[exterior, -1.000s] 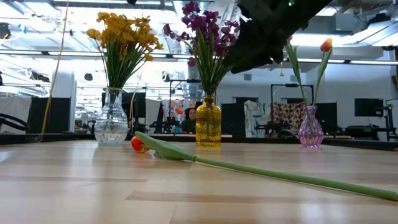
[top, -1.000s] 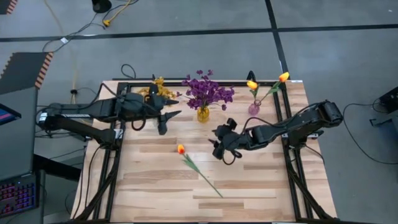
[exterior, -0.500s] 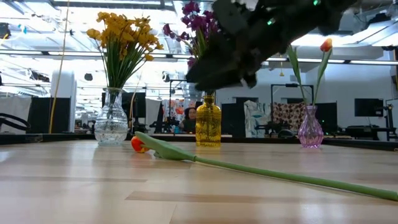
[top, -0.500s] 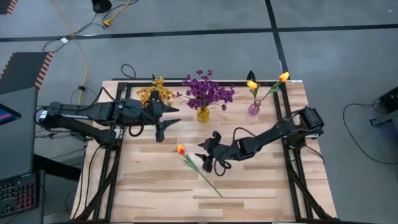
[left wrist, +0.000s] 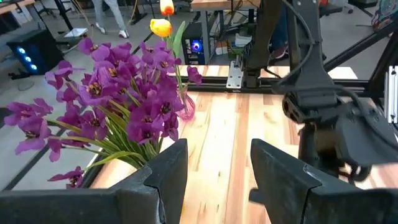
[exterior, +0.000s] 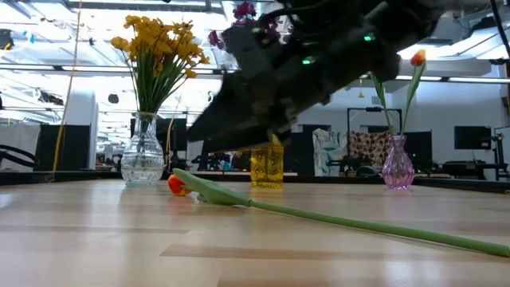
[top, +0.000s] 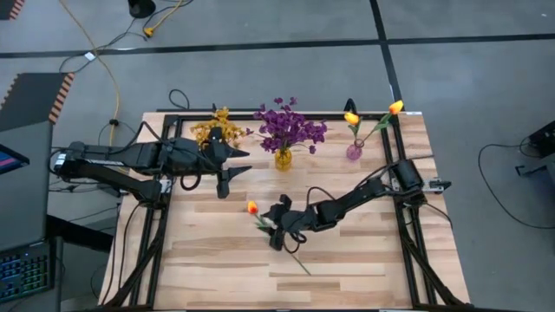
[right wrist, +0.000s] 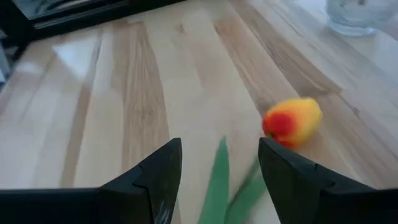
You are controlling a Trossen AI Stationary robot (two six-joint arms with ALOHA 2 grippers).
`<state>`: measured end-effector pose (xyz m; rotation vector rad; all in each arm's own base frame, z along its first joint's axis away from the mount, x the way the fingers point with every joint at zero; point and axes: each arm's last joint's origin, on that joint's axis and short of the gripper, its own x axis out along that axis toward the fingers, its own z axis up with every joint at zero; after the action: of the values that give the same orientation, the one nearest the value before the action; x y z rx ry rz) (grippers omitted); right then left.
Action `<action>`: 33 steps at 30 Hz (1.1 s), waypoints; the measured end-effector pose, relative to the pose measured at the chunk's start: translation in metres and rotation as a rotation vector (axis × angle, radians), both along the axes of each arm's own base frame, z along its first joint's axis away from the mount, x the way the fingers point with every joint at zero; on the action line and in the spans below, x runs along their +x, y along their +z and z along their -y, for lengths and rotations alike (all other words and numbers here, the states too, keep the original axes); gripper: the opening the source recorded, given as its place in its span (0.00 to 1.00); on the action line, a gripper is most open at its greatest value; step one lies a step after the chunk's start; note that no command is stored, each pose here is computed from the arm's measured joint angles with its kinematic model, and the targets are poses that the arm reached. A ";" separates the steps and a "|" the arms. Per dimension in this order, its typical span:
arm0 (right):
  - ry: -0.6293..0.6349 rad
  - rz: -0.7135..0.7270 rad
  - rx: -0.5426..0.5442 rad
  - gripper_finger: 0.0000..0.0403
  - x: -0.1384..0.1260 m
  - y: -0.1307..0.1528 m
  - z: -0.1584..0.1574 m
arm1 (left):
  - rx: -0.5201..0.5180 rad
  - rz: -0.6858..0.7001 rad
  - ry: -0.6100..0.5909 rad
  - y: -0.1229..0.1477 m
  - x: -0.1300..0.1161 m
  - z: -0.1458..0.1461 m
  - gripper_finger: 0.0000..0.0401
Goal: Sort flowers into vase by color
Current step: Put the orange flower into the purple vase
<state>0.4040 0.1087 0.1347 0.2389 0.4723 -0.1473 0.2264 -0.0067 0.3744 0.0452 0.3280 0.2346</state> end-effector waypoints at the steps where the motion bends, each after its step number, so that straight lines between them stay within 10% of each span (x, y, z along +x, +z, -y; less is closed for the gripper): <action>1: 0.007 -0.005 -0.015 0.60 0.004 -0.001 -0.001 | -0.004 0.001 0.001 0.000 0.000 0.000 0.41; 33: -0.083 -0.305 -0.097 0.48 0.033 -0.029 0.018 | -0.027 -0.029 0.011 -0.003 -0.001 0.000 0.41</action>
<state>0.4369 0.0908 0.1058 0.1411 0.7562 -0.2899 0.2252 -0.0065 0.3710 0.0200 0.3608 0.2404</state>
